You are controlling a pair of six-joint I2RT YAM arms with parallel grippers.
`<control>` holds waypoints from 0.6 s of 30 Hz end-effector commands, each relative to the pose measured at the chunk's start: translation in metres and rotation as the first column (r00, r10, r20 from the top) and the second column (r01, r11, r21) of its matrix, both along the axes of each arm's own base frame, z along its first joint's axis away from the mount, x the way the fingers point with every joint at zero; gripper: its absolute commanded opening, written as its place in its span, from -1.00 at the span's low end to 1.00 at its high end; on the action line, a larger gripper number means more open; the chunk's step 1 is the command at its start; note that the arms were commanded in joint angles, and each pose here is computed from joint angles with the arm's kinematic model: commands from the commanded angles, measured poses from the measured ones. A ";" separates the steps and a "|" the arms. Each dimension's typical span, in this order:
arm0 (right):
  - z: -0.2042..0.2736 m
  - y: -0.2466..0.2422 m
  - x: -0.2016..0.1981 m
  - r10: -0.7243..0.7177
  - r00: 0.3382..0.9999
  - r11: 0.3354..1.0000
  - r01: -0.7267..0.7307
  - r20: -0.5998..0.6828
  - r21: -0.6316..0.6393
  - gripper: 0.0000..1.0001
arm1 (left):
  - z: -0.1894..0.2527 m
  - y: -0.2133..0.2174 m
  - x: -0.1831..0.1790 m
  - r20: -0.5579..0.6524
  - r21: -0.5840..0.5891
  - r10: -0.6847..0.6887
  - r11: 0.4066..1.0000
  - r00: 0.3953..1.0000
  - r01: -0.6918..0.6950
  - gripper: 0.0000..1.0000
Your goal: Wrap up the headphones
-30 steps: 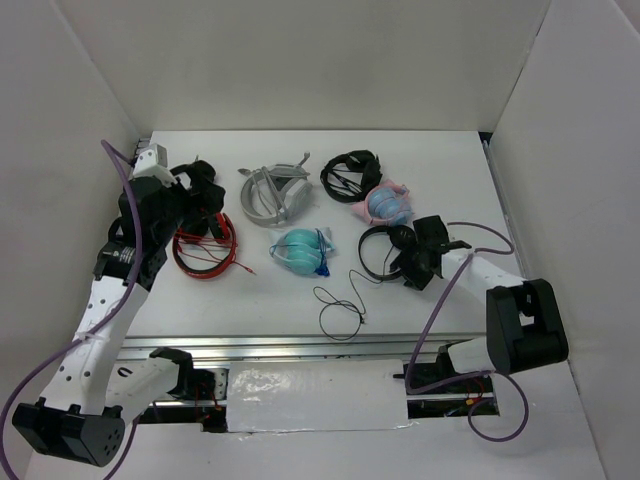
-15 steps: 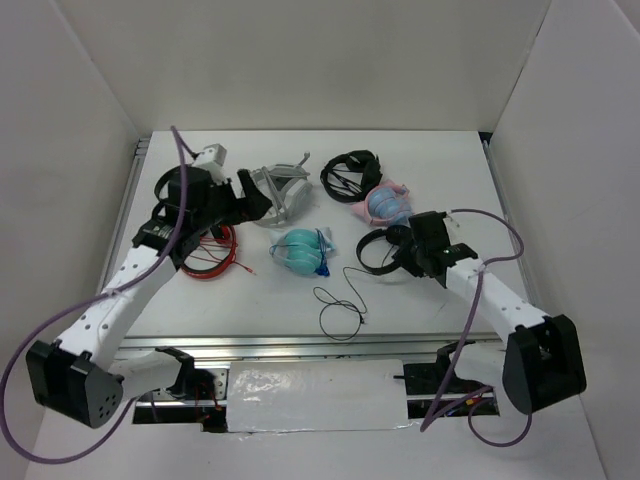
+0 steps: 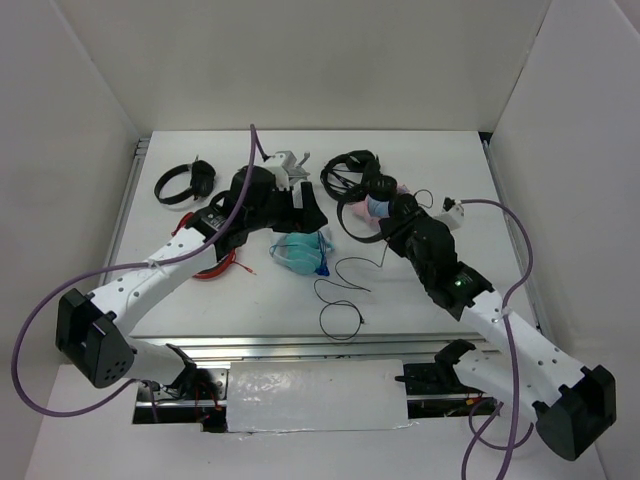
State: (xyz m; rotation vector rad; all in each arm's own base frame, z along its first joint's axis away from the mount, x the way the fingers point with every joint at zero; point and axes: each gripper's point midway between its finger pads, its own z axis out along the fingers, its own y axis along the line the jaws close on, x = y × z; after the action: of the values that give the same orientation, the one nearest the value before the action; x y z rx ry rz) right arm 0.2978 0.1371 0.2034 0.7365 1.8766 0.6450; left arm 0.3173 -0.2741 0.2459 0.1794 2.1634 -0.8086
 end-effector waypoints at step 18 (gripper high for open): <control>0.106 0.056 -0.009 -0.080 0.880 0.945 -0.083 0.468 0.318 -1.00 | 0.016 -0.015 0.033 -0.063 -0.156 0.211 0.963 0.975 -0.219 0.69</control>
State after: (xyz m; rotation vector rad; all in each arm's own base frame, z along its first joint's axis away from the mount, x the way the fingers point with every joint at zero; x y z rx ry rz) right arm 0.2880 0.2025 0.2648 0.6299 1.5279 0.9817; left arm 0.3404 -0.2907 0.2571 -0.0880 2.1141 -0.8968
